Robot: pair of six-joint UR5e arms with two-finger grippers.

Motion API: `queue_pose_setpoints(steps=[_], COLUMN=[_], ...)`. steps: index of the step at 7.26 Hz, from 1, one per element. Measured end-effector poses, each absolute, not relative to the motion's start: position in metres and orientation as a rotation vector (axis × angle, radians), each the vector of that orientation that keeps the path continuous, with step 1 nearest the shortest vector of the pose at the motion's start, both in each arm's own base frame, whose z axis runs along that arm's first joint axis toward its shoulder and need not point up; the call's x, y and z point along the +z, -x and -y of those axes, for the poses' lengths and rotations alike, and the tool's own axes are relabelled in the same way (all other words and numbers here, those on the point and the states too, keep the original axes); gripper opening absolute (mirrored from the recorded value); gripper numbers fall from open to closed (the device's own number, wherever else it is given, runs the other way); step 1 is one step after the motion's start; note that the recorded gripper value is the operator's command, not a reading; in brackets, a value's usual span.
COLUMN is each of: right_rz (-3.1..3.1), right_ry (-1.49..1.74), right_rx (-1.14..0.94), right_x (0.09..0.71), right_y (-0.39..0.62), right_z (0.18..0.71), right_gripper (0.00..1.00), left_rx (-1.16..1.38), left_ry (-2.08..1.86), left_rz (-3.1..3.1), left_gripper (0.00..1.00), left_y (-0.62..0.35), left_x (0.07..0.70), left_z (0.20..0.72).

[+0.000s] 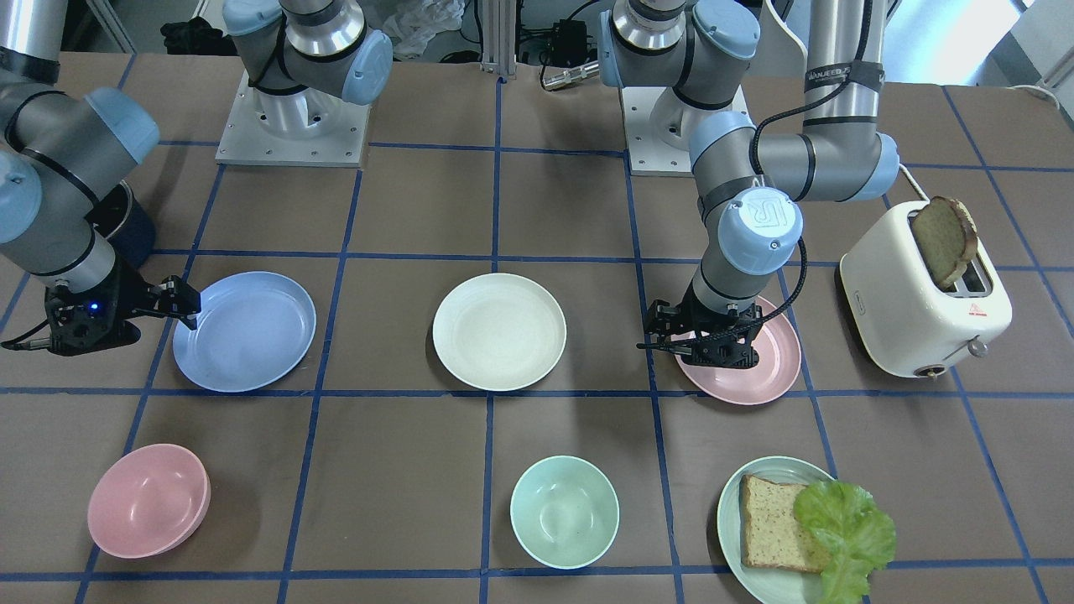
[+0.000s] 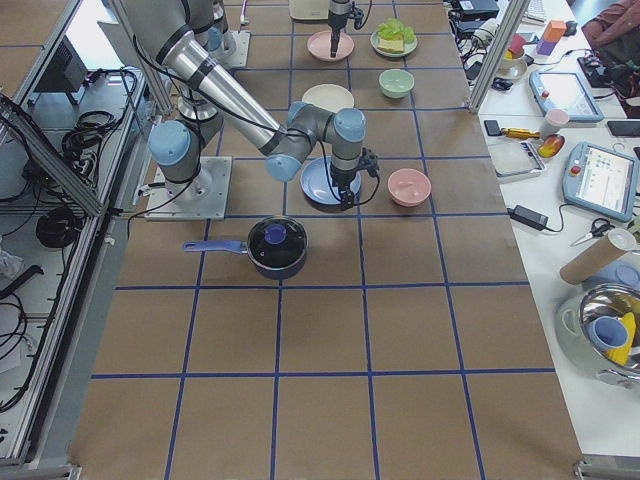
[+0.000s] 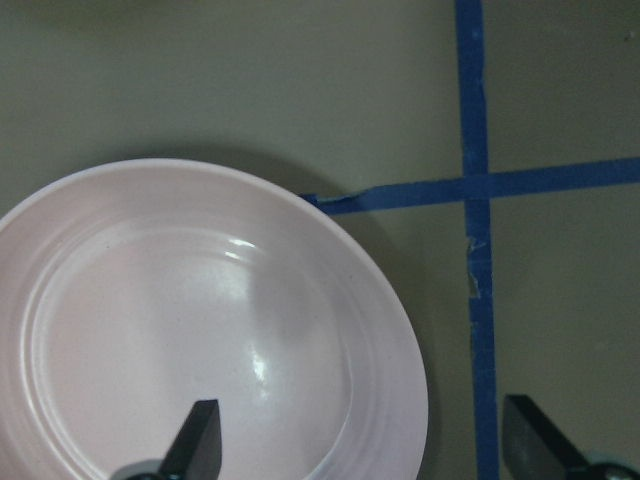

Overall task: Stack three plates with pink and blue
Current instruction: 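Reach the left gripper to the pink plate's rim while right grips blue plate, then lift the pink plate with the left gripper and carry it onto the cream plate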

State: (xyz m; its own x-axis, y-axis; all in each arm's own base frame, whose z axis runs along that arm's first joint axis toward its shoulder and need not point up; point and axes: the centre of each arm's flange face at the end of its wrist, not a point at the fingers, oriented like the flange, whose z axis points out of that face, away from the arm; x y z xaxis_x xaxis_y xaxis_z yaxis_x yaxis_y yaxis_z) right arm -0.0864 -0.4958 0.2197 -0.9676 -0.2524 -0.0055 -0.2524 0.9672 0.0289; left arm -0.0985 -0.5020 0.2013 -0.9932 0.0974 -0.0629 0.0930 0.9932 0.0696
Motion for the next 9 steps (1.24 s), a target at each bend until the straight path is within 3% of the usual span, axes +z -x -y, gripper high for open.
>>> queue_pose_setpoints(steps=[1,2,3,4,8,9], right_rz=[-3.111,-3.108,-3.103,-3.101,-3.104,-3.103], right_ry=[0.391,0.386,0.373,0.351,0.267,0.256], right_rx=[0.055,0.066,0.081,0.093,0.130,0.137], right_x=[0.216,0.212,0.206,0.202,0.195,0.194], right_y=[0.088,0.089,0.089,0.089,0.097,0.098], right_z=[0.497,0.497,0.498,0.498,0.495,0.494], right_gripper=[0.88,0.80,0.79,0.71,0.52,0.52], left_rx=[0.086,0.077,0.074,0.068,0.010,-0.038], left_ry=[-0.144,-0.144,-0.146,-0.147,-0.169,-0.168], left_rz=[-3.071,-3.072,-3.073,-3.078,-3.106,-3.103], left_gripper=[0.58,0.25,0.07,0.00,0.00,0.00], left_y=[0.099,0.100,0.101,0.101,0.120,0.135], left_x=[0.193,0.190,0.188,0.188,0.199,0.213], left_z=[0.500,0.499,0.498,0.499,0.500,0.501])
